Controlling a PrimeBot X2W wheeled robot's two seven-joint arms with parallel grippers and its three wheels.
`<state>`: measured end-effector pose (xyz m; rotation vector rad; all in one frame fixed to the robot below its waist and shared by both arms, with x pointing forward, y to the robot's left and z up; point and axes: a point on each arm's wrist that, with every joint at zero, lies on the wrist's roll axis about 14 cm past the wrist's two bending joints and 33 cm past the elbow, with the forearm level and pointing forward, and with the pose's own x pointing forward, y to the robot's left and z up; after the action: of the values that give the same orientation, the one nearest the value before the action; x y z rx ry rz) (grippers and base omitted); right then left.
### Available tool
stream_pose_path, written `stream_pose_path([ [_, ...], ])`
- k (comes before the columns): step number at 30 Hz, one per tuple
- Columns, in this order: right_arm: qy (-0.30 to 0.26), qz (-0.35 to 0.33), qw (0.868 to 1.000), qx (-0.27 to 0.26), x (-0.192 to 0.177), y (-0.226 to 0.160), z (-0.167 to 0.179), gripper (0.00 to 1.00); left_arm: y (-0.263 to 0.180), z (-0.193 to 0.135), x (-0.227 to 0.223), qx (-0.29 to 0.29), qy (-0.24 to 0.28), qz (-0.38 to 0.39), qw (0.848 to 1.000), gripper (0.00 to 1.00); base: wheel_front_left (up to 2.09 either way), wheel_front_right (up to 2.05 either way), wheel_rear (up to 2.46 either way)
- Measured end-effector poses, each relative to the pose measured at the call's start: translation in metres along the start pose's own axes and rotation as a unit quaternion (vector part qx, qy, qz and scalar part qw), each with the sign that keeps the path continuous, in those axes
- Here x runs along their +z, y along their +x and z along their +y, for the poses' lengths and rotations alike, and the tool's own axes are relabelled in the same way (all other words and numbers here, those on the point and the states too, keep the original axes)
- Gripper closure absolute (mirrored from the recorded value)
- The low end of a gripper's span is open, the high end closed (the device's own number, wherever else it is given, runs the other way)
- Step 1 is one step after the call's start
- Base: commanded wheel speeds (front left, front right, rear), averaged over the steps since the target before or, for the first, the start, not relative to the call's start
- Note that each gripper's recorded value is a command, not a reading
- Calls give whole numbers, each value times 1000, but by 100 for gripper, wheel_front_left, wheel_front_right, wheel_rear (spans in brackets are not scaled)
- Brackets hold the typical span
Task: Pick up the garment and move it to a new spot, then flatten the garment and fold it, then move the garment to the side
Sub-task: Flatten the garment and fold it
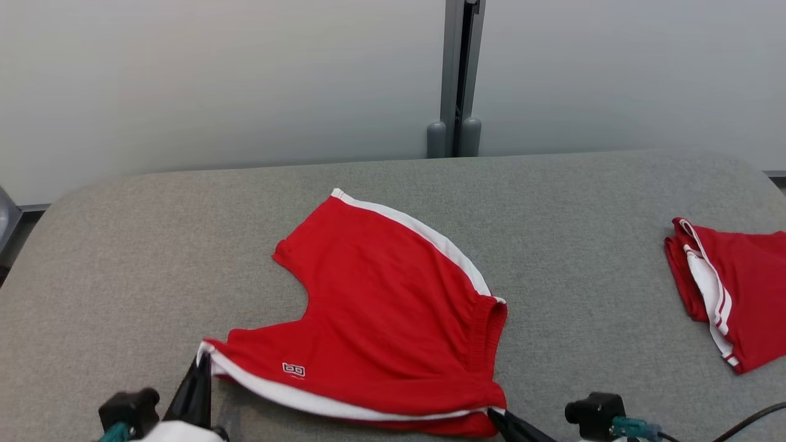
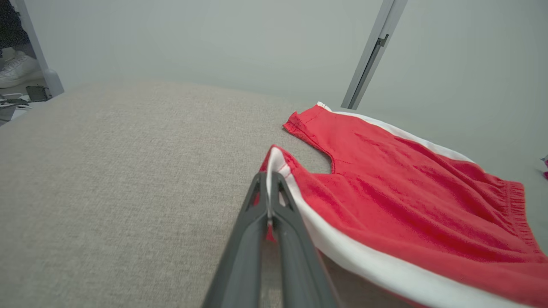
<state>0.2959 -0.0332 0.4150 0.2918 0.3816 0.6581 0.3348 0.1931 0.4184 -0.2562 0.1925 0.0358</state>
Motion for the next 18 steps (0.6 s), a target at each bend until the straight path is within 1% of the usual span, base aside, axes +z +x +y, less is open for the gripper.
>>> stream_pose_path([
  [4, 49, -43, 998, -13, 28, 16, -7, 100, 39, -22, 37, -47, 41, -37, 997, 100, 0, 0, 0],
  [7, 62, -73, 995, -13, 55, 34, -14, 100, 76, -39, 62, -81, 75, -55, 992, 100, 0, 0, 0],
  [9, 74, -94, 993, -19, 73, 47, -23, 100, 101, -53, 71, -107, 103, -56, 987, 100, 0, 0, 0],
  [14, 110, -118, 986, -49, 88, 70, -49, 100, 154, -81, 69, -164, 165, -25, 972, 100, 0, 0, 0],
  [18, 134, -122, 981, -74, 86, 82, -67, 100, 188, -96, 58, -194, 199, 9, 961, 100, 0, 0, 0],
])
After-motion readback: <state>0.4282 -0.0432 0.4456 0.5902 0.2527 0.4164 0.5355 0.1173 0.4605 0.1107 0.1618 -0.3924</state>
